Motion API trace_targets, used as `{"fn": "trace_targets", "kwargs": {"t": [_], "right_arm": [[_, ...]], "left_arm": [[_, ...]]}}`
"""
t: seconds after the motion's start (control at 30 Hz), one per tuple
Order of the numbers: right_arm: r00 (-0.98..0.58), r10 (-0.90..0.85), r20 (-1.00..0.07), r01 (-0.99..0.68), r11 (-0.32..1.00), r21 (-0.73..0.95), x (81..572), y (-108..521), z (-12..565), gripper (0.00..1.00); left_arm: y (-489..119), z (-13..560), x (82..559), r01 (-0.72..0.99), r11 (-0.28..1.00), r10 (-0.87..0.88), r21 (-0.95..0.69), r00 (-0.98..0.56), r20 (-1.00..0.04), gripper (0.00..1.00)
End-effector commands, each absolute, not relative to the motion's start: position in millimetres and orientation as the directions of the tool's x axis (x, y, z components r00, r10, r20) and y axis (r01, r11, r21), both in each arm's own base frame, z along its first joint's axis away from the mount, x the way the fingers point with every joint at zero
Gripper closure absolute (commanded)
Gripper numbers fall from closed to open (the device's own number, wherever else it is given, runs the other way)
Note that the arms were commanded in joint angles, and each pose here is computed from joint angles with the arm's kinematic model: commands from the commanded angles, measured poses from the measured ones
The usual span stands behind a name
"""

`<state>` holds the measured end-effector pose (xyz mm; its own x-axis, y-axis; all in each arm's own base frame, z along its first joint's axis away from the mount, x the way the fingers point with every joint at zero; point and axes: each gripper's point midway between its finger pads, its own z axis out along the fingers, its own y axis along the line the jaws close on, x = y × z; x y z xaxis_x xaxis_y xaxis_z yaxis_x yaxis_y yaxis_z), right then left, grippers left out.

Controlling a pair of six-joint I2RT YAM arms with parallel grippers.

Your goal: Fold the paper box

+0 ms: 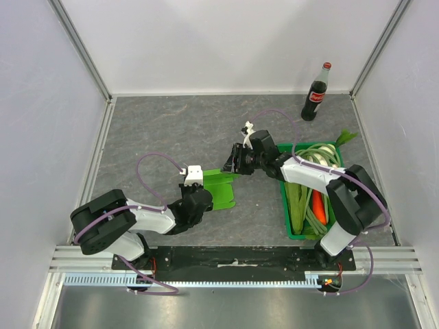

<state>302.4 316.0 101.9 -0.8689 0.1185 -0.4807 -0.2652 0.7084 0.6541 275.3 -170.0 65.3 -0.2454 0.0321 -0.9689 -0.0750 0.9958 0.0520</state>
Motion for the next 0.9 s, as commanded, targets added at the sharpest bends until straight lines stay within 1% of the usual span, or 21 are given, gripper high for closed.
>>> {"fn": "trace_targets", "kwargs": {"t": [0.0,0.1,0.13,0.27,0.33,0.37,0.43,0.47,0.5,0.53,0.6,0.63,0.7,0.73,0.8,0.87], "right_arm": [[-0.844,0.168,-0.509,-0.306,0.629,0.715,315,336,125,0.48],[-0.858,0.185,-0.479,-0.293,0.590,0.752,315,344,125,0.49],[-0.876,0.196,-0.441,-0.263,0.573,0.776,312,347,122,0.50],[-0.892,0.238,-0.385,-0.225,0.505,0.834,308,354,121,0.54],[-0.892,0.252,-0.376,-0.224,0.477,0.850,308,357,124,0.57],[-0.895,0.269,-0.357,-0.200,0.473,0.858,307,355,121,0.61],[-0.889,0.292,-0.352,-0.195,0.453,0.870,308,356,124,0.67],[-0.894,0.299,-0.335,-0.178,0.448,0.876,306,355,121,0.74],[-0.899,0.317,-0.301,-0.146,0.432,0.890,304,356,120,0.78],[-0.896,0.337,-0.290,-0.140,0.406,0.903,306,357,123,0.81],[-0.903,0.361,-0.235,-0.087,0.380,0.921,304,356,117,0.95],[-0.897,0.374,-0.236,-0.098,0.353,0.931,306,358,121,1.00],[-0.895,0.410,-0.176,-0.044,0.312,0.949,304,355,116,1.00],[-0.886,0.422,-0.191,-0.075,0.276,0.958,304,354,121,1.00],[-0.885,0.428,-0.183,-0.063,0.279,0.958,304,351,116,1.00],[-0.883,0.435,-0.173,-0.064,0.254,0.965,304,348,116,1.00]], "left_arm": [[-166,77,277,-0.127,0.992,-0.023,0.002,-0.196,-0.980,0.98],[-166,77,277,-0.128,0.992,-0.023,0.002,-0.196,-0.980,0.98],[-167,77,277,-0.126,0.992,-0.023,0.002,-0.196,-0.980,0.98],[-168,77,277,-0.124,0.992,-0.021,0.003,-0.197,-0.980,0.98],[-167,76,277,-0.124,0.992,-0.017,0.008,-0.198,-0.980,0.98],[-167,76,277,-0.126,0.992,-0.017,0.008,-0.197,-0.980,0.98],[-167,77,276,-0.126,0.992,-0.022,0.003,-0.197,-0.980,0.98],[-167,76,276,-0.126,0.992,-0.020,0.005,-0.197,-0.980,0.98],[-167,77,276,-0.126,0.992,-0.022,0.003,-0.197,-0.980,0.98],[-167,77,276,-0.126,0.992,-0.022,0.003,-0.197,-0.980,0.98],[-167,77,276,-0.128,0.992,-0.024,0.001,-0.196,-0.980,0.98],[-167,76,276,-0.128,0.992,-0.022,0.003,-0.197,-0.980,0.98],[-166,76,276,-0.128,0.992,-0.025,0.000,-0.197,-0.980,0.98],[-166,75,276,-0.129,0.992,-0.024,0.002,-0.198,-0.980,0.98],[-165,76,276,-0.132,0.991,-0.031,-0.005,-0.195,-0.980,0.98],[-163,77,275,-0.142,0.990,-0.041,-0.014,-0.190,-0.981,0.98]]}}
